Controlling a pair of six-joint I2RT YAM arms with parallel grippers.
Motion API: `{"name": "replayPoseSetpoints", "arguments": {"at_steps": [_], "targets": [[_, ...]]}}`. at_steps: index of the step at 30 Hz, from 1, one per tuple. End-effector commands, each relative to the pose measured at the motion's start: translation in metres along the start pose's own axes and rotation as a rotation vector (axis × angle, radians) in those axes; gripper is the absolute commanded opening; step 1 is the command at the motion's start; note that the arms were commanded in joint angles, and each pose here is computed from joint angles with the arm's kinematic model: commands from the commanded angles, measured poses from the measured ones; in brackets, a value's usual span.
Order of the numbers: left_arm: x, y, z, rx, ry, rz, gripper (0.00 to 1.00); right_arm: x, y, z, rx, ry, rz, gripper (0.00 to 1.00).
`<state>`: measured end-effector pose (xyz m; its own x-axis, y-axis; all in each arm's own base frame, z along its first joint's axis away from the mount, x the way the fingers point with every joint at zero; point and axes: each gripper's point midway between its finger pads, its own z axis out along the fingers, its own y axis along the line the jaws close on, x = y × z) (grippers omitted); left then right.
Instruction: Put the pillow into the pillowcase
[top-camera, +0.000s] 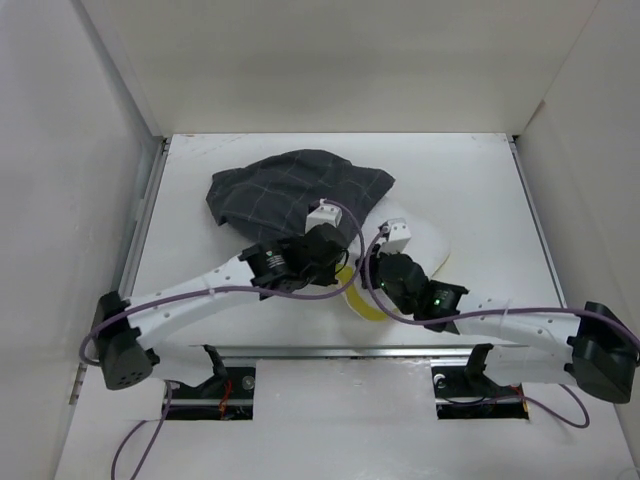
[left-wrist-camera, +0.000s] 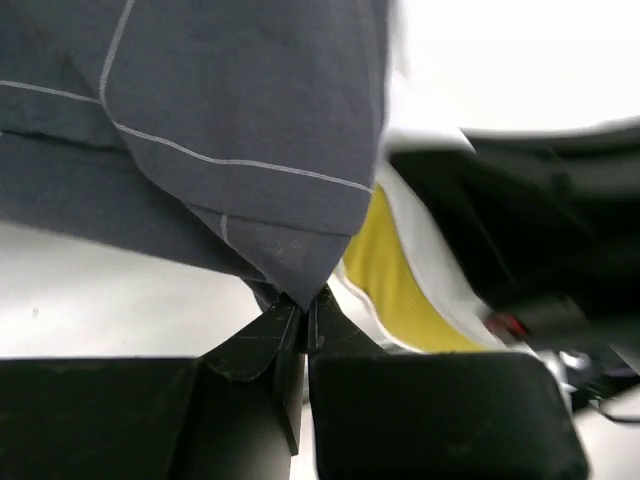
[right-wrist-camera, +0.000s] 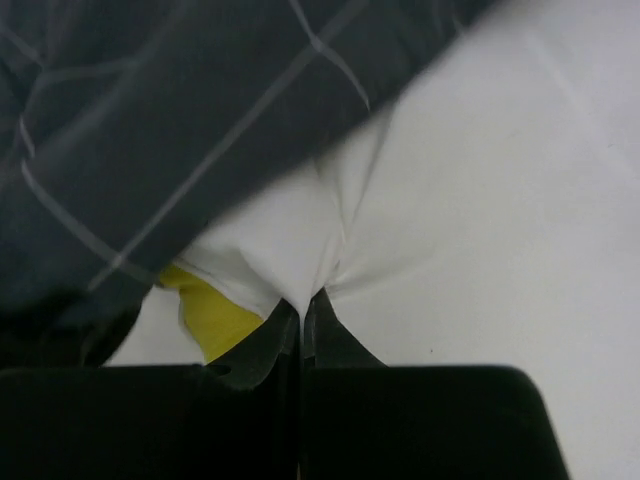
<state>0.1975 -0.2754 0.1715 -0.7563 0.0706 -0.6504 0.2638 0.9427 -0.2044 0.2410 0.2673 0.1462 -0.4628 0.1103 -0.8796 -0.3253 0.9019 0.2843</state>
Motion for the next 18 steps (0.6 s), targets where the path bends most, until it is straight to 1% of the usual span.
{"name": "replayPoseSetpoints", "arguments": {"at_steps": [1,2,3,4,5,7,8,9,10,11,12,13,14,15,18], "targets": [[-0.034,-0.040,-0.061,0.229,-0.083,-0.026,0.00,-0.142,0.018,-0.027,-0.044,-0.535,0.369,0.00],[-0.037,-0.040,-0.070,0.254,-0.095,-0.034,0.00,-0.159,0.012,-0.038,-0.032,-0.601,0.426,0.00],[-0.038,-0.041,-0.075,0.269,-0.098,-0.037,0.00,-0.163,0.005,-0.042,-0.017,-0.646,0.467,0.00],[-0.041,-0.046,-0.080,0.305,-0.104,-0.043,0.00,-0.181,-0.004,-0.057,-0.030,-0.755,0.579,0.00],[-0.039,-0.056,-0.088,0.375,-0.090,-0.022,0.00,-0.184,-0.006,-0.058,-0.030,-0.791,0.598,0.00],[-0.043,-0.071,-0.099,0.472,-0.102,0.015,0.00,-0.190,-0.006,-0.058,-0.033,-0.838,0.610,0.00],[-0.044,-0.076,-0.105,0.501,-0.097,0.017,0.00,-0.207,-0.003,-0.065,-0.045,-0.890,0.656,0.00],[-0.040,-0.083,-0.104,0.528,-0.067,0.041,0.00,-0.204,0.002,-0.054,-0.040,-0.883,0.648,0.00],[-0.042,-0.090,-0.111,0.549,-0.065,0.047,0.00,-0.207,0.003,-0.052,-0.031,-0.894,0.651,0.00],[-0.045,-0.092,-0.111,0.551,-0.068,0.046,0.00,-0.218,0.001,-0.055,-0.011,-0.931,0.706,0.00],[-0.041,-0.096,-0.113,0.570,-0.042,0.054,0.00,-0.213,0.004,-0.043,0.012,-0.922,0.692,0.00],[-0.042,-0.103,-0.122,0.603,-0.041,0.062,0.00,-0.214,0.005,-0.039,0.037,-0.926,0.664,0.00],[-0.040,-0.108,-0.128,0.630,-0.034,0.070,0.00,-0.209,0.009,-0.028,0.043,-0.918,0.654,0.00],[-0.043,-0.110,-0.133,0.648,-0.036,0.070,0.00,-0.211,0.013,-0.029,0.019,-0.921,0.652,0.00],[-0.055,-0.120,-0.153,0.720,-0.071,0.065,0.00,-0.184,0.024,0.005,0.011,-0.858,0.635,0.00]]}}
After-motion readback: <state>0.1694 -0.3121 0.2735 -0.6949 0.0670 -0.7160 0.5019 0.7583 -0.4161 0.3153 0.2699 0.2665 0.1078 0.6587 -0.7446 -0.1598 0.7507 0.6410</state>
